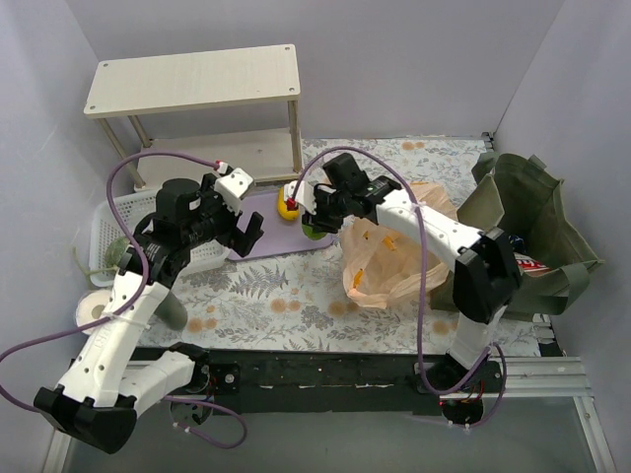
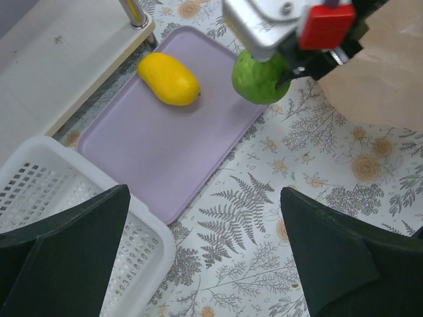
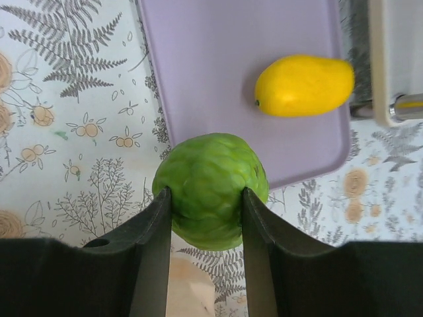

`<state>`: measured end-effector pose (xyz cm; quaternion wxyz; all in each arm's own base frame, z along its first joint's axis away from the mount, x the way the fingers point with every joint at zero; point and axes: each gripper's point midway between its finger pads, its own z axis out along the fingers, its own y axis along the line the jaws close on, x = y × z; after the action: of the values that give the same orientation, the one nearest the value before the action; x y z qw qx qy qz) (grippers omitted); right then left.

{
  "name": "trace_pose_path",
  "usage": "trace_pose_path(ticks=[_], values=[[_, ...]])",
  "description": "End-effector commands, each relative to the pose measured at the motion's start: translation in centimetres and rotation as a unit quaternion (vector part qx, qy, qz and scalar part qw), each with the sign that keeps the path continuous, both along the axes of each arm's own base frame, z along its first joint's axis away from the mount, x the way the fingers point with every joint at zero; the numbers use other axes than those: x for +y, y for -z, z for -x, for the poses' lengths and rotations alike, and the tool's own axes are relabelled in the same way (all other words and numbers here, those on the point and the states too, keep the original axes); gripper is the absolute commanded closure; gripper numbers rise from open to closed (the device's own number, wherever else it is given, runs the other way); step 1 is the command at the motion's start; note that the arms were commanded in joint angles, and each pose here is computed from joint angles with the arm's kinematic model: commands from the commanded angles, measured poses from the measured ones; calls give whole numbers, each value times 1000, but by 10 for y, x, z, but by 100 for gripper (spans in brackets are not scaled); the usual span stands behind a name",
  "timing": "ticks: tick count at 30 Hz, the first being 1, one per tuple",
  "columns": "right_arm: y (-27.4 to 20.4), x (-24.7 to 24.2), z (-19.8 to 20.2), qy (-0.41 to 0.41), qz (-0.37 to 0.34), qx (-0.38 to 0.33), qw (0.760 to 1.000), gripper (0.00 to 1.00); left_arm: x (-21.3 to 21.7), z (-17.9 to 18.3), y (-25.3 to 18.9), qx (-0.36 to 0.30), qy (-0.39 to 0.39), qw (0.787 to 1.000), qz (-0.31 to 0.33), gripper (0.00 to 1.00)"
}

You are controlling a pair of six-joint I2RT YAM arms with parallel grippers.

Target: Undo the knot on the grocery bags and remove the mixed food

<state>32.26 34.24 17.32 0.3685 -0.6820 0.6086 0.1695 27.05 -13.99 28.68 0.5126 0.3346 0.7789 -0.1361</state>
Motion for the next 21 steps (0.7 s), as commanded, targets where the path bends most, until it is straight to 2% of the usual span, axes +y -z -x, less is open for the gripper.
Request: trace_pose_path(ticks=[1,14,18,20,21], values=[[2,21,-29,33,-6,0,999,99,1,4,1,-2,-1,1000,20,2],[58,52,-49,35,18,42,998,98,10,12,17,19,-16,999,32,2],[60,55,-46,34,14,55,998,85,9,10,19,23,-15,999,36,2],[66,52,-42,36,24,67,997,70,7,8,19,25,-13,999,39,2],[69,51,-40,33,26,71,997,59,6,7,19,26,-13,999,41,2]])
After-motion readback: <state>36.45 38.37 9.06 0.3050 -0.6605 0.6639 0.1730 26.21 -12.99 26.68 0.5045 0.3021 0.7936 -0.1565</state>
